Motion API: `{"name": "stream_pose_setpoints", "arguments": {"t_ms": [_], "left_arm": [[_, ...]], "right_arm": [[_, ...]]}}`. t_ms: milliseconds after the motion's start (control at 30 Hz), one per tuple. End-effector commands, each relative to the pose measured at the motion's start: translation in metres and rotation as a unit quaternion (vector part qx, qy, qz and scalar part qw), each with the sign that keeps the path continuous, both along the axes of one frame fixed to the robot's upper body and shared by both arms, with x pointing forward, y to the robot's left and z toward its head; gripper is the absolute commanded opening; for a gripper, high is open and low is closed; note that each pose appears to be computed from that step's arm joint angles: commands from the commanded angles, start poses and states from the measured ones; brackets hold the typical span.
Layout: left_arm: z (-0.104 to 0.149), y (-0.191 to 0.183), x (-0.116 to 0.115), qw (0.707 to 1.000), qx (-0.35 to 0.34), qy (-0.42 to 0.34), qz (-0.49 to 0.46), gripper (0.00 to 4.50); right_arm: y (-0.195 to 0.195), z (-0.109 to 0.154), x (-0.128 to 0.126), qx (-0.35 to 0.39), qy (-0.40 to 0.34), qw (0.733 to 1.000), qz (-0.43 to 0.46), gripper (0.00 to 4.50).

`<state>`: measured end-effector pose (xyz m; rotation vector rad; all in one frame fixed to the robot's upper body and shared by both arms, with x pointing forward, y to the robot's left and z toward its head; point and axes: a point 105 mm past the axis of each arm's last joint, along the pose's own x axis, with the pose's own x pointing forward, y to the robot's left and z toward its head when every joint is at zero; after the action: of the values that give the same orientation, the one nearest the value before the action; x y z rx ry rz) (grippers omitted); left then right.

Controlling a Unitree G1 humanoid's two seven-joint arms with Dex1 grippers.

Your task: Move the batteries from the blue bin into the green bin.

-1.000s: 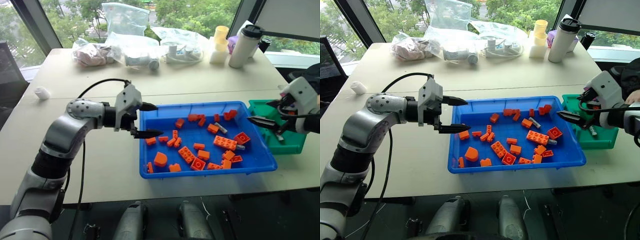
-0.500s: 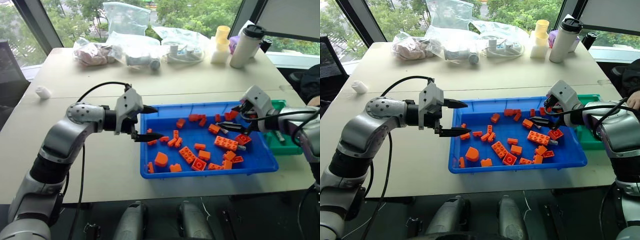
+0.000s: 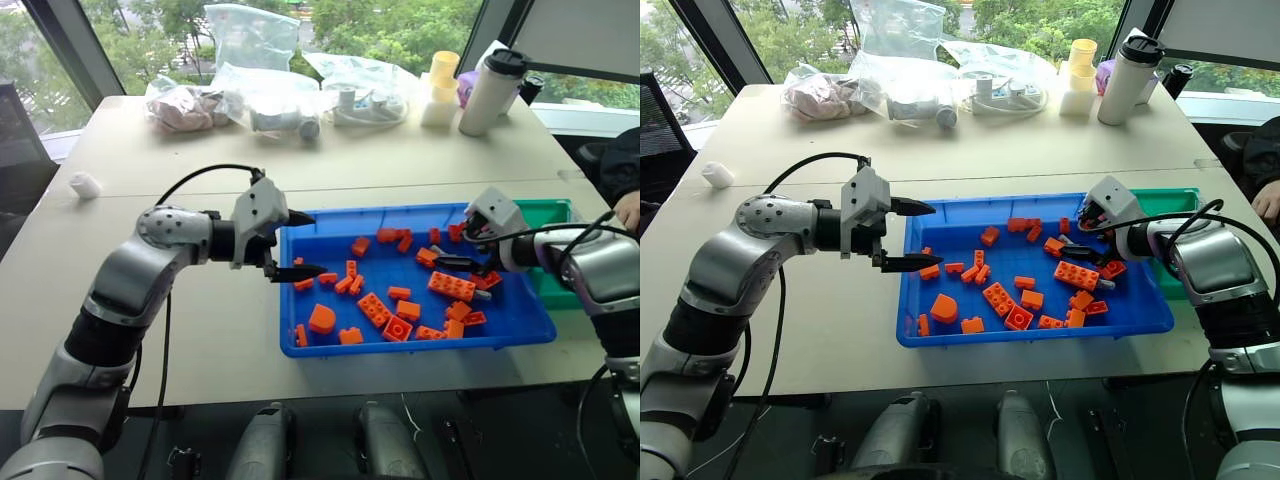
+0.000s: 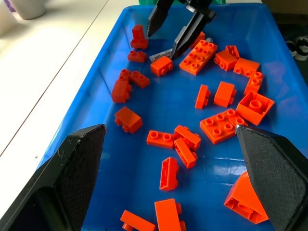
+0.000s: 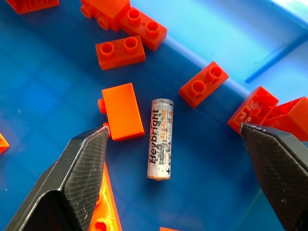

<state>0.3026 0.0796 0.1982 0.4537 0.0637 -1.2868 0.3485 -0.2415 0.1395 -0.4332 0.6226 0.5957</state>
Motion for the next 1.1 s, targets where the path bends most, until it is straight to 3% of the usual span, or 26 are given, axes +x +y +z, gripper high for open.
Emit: {"name": "stream_pose_setpoints", "arguments": {"t_ms": [33,200,233,333,533,700,900,1000,1100], "left_arm": [[0.008,-0.002,-0.003,1.000,-0.002,-0.021,-0.005,4.50],[0.008,-0.004,-0.003,1.000,-0.005,-0.021,-0.004,4.50],[0.008,-0.004,-0.003,1.000,-0.005,-0.022,-0.004,4.50],[0.008,-0.005,-0.003,1.000,-0.006,-0.024,-0.004,4.50],[0.009,-0.005,-0.002,1.000,-0.007,-0.026,-0.001,4.50],[0.009,-0.005,-0.002,1.000,-0.007,-0.026,0.000,4.50],[0.014,-0.007,-0.001,0.999,-0.021,-0.027,-0.005,4.50],[0.022,-0.014,-0.001,0.998,-0.056,-0.017,-0.017,4.50],[0.024,-0.021,-0.001,0.997,-0.073,-0.007,-0.029,4.50]], "right_arm": [[-0.002,0.009,0.004,-0.015,-0.019,1.000,0.010,4.45],[-0.004,0.003,0.011,-0.019,-0.014,1.000,0.007,4.45],[-0.004,0.001,0.013,-0.021,-0.016,1.000,0.007,4.23],[-0.003,-0.001,0.019,-0.018,-0.015,1.000,0.004,3.12],[0.007,-0.002,0.018,-0.016,-0.008,0.999,0.026,0.03],[0.009,0.005,0.016,-0.022,-0.017,0.999,0.038,0.00],[-0.009,0.069,0.023,0.013,-0.106,0.994,-0.022,0.00],[-0.038,0.106,0.020,0.039,-0.161,0.982,-0.094,0.00],[-0.068,0.122,0.012,0.046,-0.194,0.966,-0.163,0.00]]}}
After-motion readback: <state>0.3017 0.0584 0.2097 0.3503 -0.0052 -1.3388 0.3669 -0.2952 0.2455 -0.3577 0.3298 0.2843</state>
